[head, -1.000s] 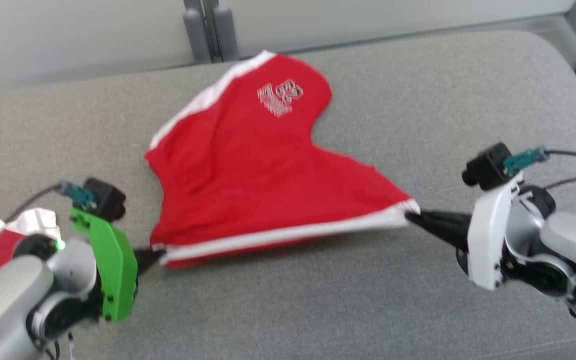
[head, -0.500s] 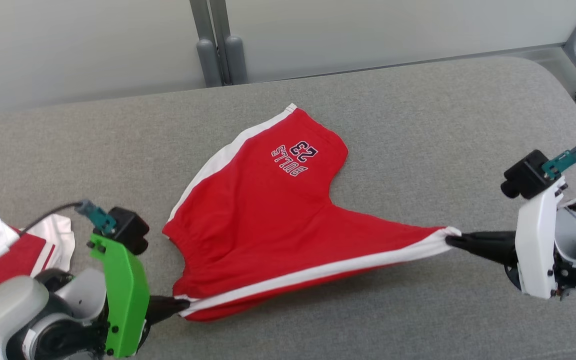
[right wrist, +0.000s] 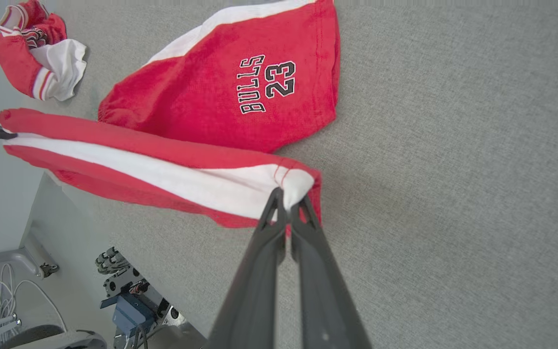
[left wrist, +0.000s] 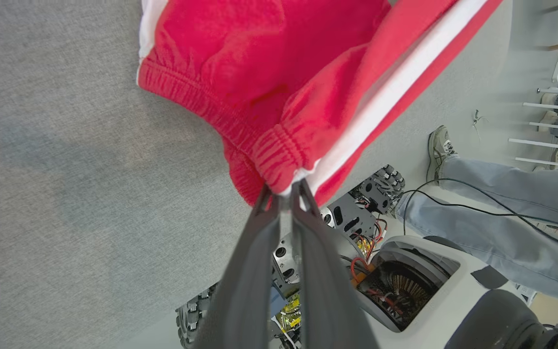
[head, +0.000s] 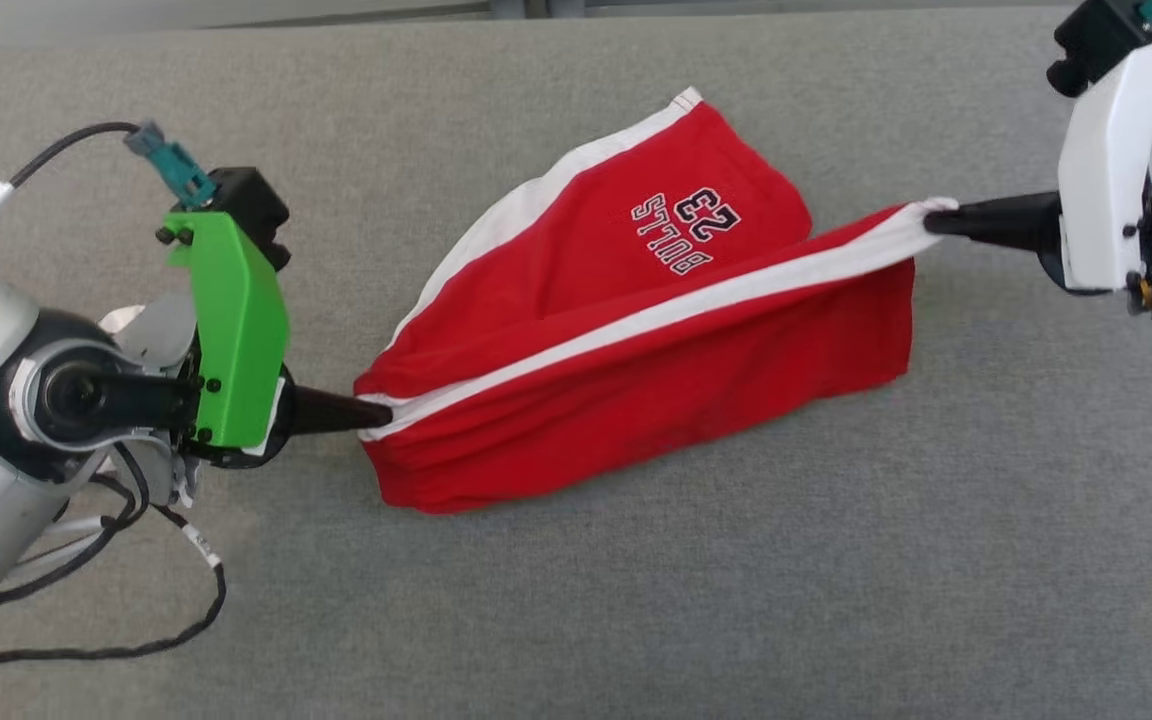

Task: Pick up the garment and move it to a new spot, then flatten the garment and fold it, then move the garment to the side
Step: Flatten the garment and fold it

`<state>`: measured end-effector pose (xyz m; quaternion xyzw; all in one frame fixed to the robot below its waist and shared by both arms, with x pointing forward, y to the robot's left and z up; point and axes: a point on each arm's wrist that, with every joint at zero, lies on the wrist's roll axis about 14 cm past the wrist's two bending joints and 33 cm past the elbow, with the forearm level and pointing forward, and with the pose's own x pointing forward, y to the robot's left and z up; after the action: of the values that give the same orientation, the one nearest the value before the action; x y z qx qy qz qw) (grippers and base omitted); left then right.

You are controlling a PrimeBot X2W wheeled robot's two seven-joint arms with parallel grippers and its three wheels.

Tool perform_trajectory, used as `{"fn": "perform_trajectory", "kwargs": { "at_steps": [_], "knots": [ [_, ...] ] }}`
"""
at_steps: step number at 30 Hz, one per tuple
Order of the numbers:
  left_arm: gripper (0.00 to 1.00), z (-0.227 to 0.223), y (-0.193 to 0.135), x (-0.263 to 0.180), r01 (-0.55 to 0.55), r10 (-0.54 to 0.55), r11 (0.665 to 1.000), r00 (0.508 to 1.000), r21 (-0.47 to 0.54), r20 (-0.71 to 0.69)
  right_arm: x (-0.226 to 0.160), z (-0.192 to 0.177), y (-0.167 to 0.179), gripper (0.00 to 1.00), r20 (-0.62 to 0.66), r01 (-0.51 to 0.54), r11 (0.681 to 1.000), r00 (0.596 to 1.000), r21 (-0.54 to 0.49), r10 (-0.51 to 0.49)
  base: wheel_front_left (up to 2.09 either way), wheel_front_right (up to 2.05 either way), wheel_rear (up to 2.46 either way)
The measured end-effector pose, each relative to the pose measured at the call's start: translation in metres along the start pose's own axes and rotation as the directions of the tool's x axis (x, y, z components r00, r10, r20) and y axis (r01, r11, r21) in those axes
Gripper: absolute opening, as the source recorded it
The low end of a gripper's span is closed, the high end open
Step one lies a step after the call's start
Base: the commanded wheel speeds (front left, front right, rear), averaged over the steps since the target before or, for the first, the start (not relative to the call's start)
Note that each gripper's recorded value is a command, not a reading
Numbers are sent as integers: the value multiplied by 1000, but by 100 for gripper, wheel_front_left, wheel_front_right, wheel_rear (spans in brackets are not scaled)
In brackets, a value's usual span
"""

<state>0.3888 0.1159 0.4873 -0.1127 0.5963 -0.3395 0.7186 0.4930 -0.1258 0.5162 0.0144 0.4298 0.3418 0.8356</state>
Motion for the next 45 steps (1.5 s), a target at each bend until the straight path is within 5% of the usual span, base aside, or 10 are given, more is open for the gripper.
{"fn": "perform_trajectory", "kwargs": {
  "at_steps": [10, 19, 20, 21, 22, 23, 31, 35, 39, 45],
  "knots": [
    [0, 39, 31, 7, 7, -1, 995, 998, -95, 61, 70, 64, -25, 0, -15, 1, 999, 1000, 40, -1, 0, 0, 0],
    [0, 49, 64, 17, 0, 16, 981, 996, -194, 83, 135, 77, -26, 0, -61, -29, 996, 998, 85, 35, 0, 0, 0],
    [0, 49, 68, 18, -5, 23, 979, 996, -203, 84, 141, 77, -26, 16, -66, -30, 996, 997, 89, 36, 0, 0, 0],
    [39, 49, 72, 18, -10, 29, 977, 996, -212, 89, 145, 77, -26, 46, -64, -31, 995, 997, 91, 37, 0, 0, 0],
    [89, 48, 75, 19, -14, 34, 976, 996, -219, 87, 150, 78, -24, 100, -56, -37, 995, 998, 95, 42, 0, 0, 0],
    [100, 48, 78, 19, -21, 42, 975, 995, -223, 92, 155, 80, -21, 100, -44, -46, 994, 998, 99, 51, 0, 0, 0],
    [100, 62, 81, 2, -61, 96, 984, 973, -168, 210, 146, 99, 6, 100, 110, -100, 993, 990, 68, 92, 0, 0, 0],
    [100, 81, 80, -21, -111, 139, 989, 922, -98, 362, 124, 116, 28, 100, 266, -127, 992, 956, -7, 124, 0, 0, 0],
    [100, 97, 78, -45, -173, 172, 984, 814, -52, 555, 96, 128, 37, 100, 453, -98, 992, 883, -74, 121, 0, 0, 0],
    [100, 105, 71, -83, -300, 195, 953, 532, -32, 824, 69, 118, 38, 100, 629, -20, 994, 773, -108, 84, 0, 0, 0]
  ]
}}
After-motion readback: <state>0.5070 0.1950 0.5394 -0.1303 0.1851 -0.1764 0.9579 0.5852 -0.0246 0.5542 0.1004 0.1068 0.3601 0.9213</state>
